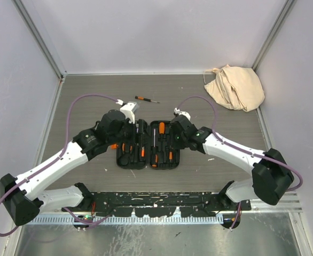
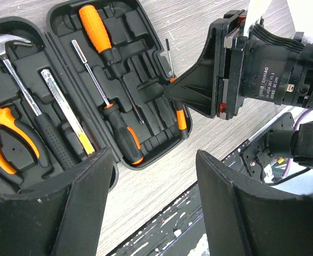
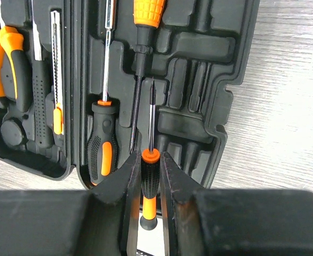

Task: Sort the tools into containers
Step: Place the screwdriver in the storage box.

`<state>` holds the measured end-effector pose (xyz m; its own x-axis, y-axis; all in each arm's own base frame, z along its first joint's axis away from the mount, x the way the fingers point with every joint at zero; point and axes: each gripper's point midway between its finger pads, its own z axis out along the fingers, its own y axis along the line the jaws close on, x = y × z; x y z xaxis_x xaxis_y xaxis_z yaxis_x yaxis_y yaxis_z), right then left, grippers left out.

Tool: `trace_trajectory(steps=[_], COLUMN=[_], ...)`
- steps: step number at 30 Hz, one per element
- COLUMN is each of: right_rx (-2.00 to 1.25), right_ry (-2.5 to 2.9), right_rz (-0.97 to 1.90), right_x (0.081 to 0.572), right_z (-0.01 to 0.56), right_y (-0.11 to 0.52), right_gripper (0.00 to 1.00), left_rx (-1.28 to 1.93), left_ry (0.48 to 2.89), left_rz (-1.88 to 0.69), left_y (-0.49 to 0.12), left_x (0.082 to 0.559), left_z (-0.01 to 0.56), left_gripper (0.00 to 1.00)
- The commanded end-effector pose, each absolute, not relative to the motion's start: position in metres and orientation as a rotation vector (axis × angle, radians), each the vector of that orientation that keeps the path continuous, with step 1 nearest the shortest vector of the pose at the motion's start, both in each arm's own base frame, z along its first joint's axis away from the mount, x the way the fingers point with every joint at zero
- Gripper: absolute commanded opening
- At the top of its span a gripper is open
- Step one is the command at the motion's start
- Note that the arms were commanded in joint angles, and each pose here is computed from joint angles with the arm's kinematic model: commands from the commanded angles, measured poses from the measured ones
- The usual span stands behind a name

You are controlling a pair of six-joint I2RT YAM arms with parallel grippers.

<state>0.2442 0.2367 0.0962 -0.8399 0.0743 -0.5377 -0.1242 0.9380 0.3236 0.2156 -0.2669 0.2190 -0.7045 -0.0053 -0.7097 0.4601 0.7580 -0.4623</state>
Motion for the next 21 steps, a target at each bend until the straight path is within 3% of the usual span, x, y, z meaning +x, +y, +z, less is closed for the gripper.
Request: trace_trajectory(steps=[1,21], right_rx=[-0.033,-0.024], right_ry=[2.504,2.530], right_rz=[0.534,0.463], right_x=[0.249,0.253], right_z=[0.104,0.072], right_y=[0.252,0.258], right_gripper=[0.13,0.15], left_rx=[0.333,0.332], left_ry=[2.206,2.221], left_rz=[-0.849,-0.859], left_y=[-0.269,-0.273], left_x=[0.217,0.217], left_z=[0.224,0.220], left_gripper=[0.64,0.64])
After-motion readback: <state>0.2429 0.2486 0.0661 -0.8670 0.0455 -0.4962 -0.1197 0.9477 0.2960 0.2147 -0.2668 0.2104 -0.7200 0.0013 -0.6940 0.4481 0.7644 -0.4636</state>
